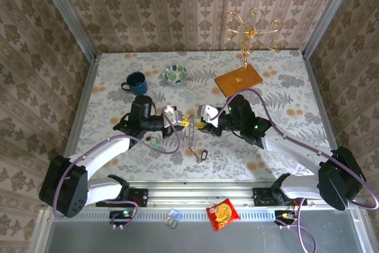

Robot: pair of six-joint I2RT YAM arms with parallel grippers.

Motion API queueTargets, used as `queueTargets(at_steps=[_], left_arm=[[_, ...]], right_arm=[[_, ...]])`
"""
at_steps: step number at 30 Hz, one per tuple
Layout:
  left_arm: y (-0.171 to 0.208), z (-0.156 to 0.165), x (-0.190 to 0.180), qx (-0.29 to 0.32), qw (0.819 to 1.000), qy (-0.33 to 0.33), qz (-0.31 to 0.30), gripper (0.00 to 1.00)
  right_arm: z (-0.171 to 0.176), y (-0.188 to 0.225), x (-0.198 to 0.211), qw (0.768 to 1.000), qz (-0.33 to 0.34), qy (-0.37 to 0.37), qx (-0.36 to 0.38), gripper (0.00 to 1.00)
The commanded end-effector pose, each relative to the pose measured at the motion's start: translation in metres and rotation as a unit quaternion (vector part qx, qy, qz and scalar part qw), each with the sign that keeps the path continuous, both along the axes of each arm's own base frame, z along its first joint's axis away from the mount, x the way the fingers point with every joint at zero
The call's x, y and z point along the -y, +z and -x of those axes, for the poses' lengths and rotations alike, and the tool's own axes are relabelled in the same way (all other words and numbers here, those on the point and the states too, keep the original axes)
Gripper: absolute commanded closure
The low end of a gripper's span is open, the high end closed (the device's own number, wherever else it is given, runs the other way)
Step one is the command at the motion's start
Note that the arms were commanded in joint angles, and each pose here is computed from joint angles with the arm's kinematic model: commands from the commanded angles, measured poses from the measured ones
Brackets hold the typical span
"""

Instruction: Put the keys on the keyring

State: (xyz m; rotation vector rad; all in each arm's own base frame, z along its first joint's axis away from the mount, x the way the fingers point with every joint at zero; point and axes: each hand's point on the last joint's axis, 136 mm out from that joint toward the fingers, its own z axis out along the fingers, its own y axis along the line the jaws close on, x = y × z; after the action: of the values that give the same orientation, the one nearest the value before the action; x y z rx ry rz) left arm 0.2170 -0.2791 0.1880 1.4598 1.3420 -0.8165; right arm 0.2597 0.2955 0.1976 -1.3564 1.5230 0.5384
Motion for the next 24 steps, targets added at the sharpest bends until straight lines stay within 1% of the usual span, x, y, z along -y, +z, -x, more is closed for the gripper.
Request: queueTargets(at_steps=[1, 6, 14, 21, 24], left_arm=[[0.018, -0.003, 0.002, 0.041, 0.999, -0.005, 0.006, 1.0], [0.017, 0.004, 0.004, 0.038, 0.999, -0.024, 0.005, 1.0], [0.016, 0.009, 0.005, 0.033, 0.999, -0.04, 0.004, 1.0], [0.014, 0.011, 0.006, 0.03, 0.998, -0.046, 0.002, 1.0], [0.013, 0.012, 0.006, 0.028, 0.998, -0.048, 0.001, 1.0]], right_arm=[[0.002, -0.007, -0.002, 1.0, 0.018, -0.002, 0.002, 0.7], [-0.008, -0.005, -0.01, 1.0, 0.012, -0.013, 0.013, 0.71], [-0.003, -0.003, -0.019, 1.0, 0.004, 0.008, 0.012, 0.75], [-0.001, -0.002, -0.024, 1.0, -0.003, 0.017, 0.006, 0.8], [-0.001, -0.002, -0.025, 1.0, -0.002, 0.019, 0.004, 0.84]])
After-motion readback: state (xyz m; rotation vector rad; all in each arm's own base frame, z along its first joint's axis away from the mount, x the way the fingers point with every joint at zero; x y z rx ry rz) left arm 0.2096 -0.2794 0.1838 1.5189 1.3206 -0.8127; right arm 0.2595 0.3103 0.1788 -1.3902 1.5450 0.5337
